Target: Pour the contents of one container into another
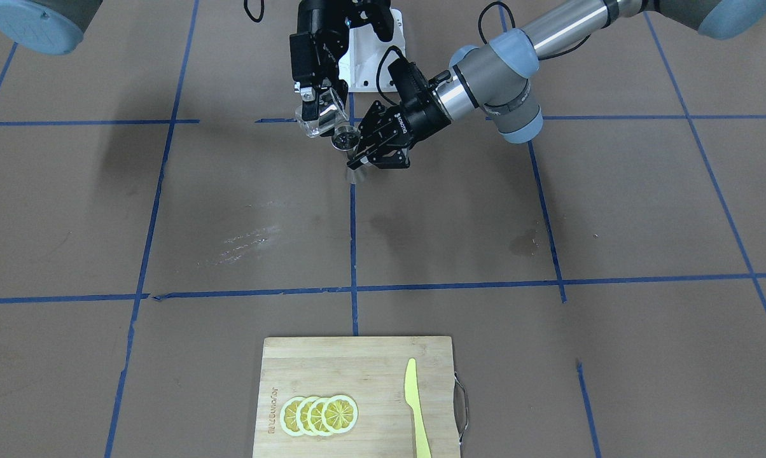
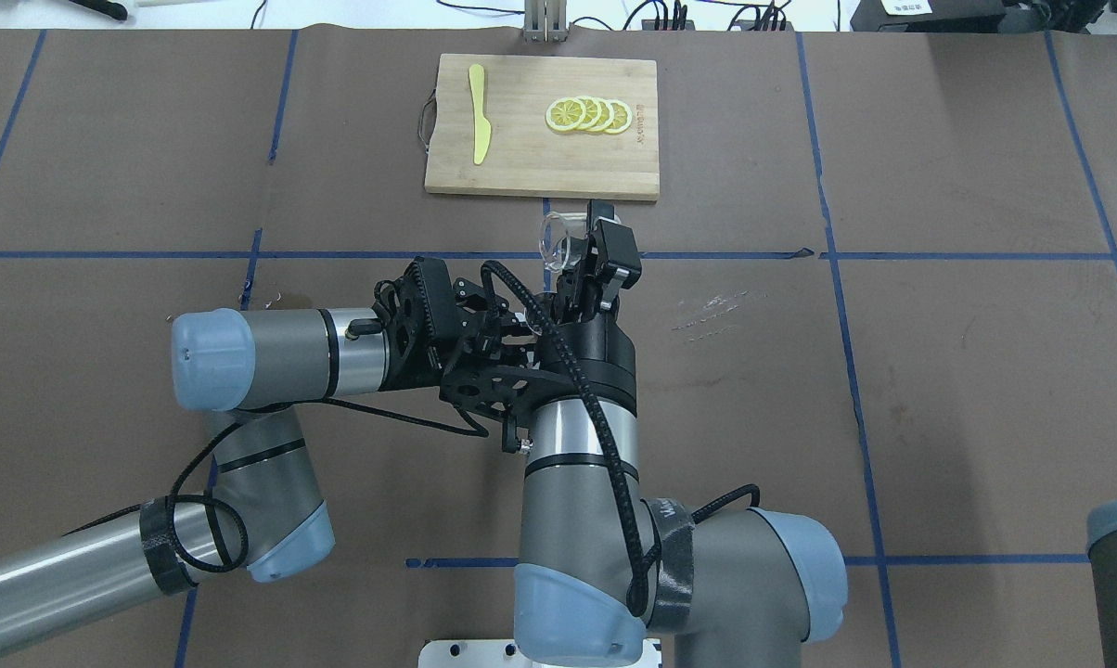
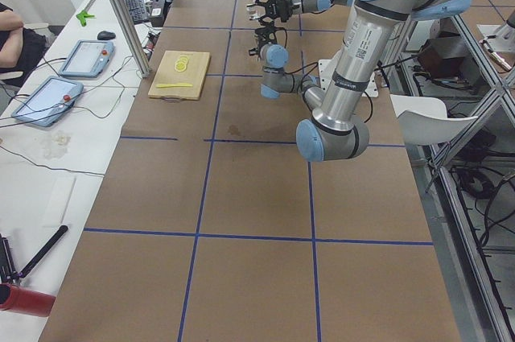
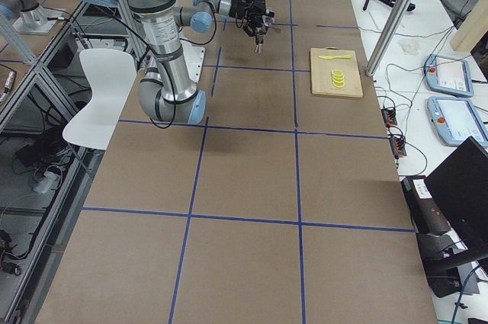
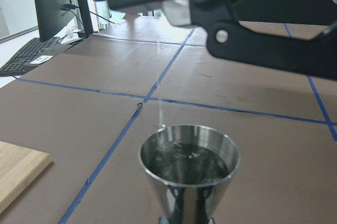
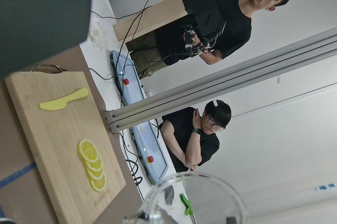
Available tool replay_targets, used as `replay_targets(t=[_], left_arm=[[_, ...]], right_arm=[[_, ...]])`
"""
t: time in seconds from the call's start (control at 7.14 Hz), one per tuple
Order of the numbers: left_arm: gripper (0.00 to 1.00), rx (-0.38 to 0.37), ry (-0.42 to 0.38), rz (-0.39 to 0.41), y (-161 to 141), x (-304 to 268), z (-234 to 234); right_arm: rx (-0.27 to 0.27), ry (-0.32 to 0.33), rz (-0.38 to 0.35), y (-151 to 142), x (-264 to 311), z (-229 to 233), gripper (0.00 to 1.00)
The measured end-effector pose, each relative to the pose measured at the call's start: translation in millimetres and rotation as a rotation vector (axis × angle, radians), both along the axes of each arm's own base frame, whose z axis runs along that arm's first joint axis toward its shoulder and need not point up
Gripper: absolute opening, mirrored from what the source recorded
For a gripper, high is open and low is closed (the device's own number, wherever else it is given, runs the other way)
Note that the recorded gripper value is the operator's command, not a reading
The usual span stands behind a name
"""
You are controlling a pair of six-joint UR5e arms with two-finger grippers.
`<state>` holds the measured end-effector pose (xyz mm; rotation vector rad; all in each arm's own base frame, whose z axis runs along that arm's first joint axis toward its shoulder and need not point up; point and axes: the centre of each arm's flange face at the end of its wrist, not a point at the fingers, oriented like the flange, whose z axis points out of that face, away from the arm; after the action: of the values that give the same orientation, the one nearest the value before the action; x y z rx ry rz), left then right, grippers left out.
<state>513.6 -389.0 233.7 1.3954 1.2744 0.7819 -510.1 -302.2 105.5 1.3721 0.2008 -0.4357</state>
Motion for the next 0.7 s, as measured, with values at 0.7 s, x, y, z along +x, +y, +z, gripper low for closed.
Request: replay_targets(t=[0.7], left_arm=[[0.00,0.000,0.003,-0.001,0,-1,-1]], right_arm=[[-0.036,-0.035,0.005,-27,19,14,0.00]])
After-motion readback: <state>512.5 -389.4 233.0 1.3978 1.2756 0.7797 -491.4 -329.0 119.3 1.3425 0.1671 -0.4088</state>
